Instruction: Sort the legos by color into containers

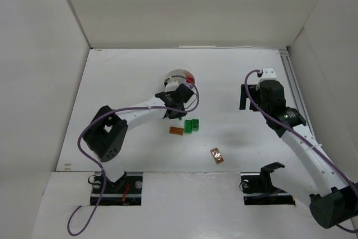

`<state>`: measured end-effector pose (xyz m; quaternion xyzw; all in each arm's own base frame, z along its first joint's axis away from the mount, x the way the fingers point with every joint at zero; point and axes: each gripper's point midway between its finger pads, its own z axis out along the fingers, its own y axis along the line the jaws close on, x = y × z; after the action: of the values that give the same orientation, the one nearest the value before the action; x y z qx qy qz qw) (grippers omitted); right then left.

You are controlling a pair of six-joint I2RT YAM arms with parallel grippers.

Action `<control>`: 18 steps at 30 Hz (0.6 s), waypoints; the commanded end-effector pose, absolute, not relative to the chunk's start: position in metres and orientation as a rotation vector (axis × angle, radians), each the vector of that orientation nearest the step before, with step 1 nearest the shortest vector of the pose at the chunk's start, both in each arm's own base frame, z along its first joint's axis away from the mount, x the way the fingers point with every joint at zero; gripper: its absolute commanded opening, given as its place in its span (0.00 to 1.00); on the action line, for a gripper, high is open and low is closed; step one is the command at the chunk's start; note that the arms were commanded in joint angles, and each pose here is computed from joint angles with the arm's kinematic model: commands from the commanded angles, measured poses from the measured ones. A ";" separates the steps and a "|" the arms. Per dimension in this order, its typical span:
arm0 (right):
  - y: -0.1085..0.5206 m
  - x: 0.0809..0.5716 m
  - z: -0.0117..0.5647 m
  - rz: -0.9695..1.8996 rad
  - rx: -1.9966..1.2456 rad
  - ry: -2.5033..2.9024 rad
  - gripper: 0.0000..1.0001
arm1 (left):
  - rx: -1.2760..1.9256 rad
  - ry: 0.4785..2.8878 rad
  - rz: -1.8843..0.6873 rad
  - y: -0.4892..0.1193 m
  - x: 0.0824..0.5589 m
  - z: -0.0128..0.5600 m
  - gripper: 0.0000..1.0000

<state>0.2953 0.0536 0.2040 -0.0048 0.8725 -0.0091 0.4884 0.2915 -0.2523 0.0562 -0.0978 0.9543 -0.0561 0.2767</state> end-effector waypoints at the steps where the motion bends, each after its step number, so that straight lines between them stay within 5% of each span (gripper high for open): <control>1: 0.052 0.299 0.218 -0.006 0.012 2.064 1.00 | -0.302 2.375 -0.220 -0.247 0.319 0.139 0.06; 9: 0.053 0.308 0.220 -0.001 0.011 2.043 1.00 | -0.373 2.136 -0.271 -0.194 0.390 0.224 0.10; 18: 0.052 0.329 0.224 -0.030 0.026 2.028 1.00 | -0.291 2.081 -0.266 -0.192 0.458 0.247 0.11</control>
<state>0.3100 0.0542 0.2012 -0.0007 0.8700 -0.0096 0.4930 0.4418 -0.1807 0.2380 -0.1605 0.8580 -0.1027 0.4769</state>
